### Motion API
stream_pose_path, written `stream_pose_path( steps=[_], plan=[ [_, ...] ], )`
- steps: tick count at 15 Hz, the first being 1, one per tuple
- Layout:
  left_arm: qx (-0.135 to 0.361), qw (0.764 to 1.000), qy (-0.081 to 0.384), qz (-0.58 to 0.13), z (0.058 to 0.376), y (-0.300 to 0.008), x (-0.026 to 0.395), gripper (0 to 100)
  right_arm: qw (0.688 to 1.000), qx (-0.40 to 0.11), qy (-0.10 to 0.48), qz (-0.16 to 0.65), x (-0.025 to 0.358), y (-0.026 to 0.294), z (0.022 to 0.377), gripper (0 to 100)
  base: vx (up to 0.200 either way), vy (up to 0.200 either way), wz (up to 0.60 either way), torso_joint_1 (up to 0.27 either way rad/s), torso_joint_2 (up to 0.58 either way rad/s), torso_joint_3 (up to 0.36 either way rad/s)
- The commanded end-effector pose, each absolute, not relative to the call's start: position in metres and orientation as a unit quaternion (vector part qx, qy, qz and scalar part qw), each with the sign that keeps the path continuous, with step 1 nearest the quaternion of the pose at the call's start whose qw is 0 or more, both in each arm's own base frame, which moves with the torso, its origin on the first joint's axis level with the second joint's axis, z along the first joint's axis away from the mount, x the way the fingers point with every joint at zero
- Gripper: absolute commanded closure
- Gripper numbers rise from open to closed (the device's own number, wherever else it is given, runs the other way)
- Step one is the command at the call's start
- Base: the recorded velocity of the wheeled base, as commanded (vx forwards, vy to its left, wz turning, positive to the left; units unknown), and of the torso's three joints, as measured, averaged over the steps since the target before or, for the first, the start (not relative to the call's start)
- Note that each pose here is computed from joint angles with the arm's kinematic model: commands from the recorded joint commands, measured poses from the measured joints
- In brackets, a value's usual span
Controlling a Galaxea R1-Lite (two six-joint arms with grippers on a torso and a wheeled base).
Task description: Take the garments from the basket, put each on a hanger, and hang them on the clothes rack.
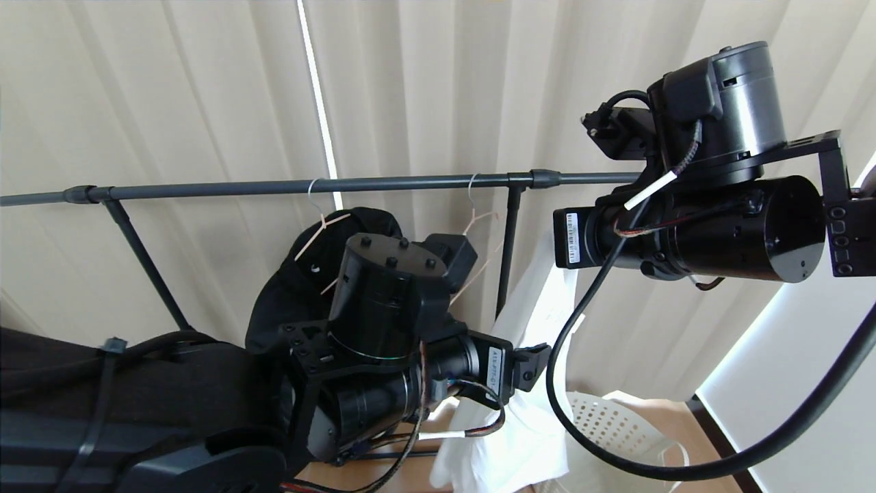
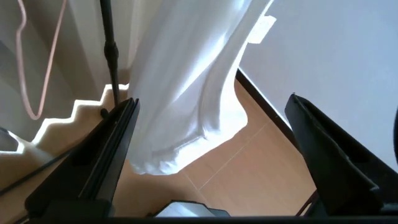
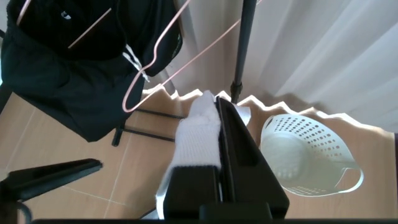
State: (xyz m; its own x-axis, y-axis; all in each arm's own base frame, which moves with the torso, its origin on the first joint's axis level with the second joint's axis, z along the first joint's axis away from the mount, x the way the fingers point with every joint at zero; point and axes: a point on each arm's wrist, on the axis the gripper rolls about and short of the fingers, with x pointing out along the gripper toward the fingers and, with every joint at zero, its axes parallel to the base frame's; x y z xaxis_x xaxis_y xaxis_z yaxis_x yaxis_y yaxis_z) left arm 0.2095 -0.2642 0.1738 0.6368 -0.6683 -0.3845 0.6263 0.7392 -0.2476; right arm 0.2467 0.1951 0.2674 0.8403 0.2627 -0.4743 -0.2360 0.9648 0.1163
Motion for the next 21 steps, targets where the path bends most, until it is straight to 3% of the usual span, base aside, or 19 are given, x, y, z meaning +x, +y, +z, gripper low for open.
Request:
stream_pose_path(
  steps=[1,10,20,21],
  plan=[
    [-0.041,0.904,0.242,-0.350,0.162,-0.272,0.218,0,0.958,0.025,0.251,0.136,0.243,0.197,0.267,100,0.000,0.000,0.00,0.000,0.00,0.000],
    [-0.022,0.940,0.247,-0.235,0.133,-0.280,0.244,0,0.960,0.023,0.238,0.145,0.227,0.189,0.277,100,0.000,0.000,0.00,0.000,0.00,0.000],
    [-0.010,0.940,0.271,-0.205,0.112,-0.270,0.256,0,0.963,0.016,0.220,0.155,0.213,0.178,0.288,100,0.000,0.000,0.00,0.000,0.00,0.000],
    [-0.010,0.940,0.272,-0.206,0.111,-0.271,0.256,100,0.963,0.012,0.220,0.156,0.213,0.178,0.287,100,0.000,0.000,0.00,0.000,0.00,0.000]
  ],
)
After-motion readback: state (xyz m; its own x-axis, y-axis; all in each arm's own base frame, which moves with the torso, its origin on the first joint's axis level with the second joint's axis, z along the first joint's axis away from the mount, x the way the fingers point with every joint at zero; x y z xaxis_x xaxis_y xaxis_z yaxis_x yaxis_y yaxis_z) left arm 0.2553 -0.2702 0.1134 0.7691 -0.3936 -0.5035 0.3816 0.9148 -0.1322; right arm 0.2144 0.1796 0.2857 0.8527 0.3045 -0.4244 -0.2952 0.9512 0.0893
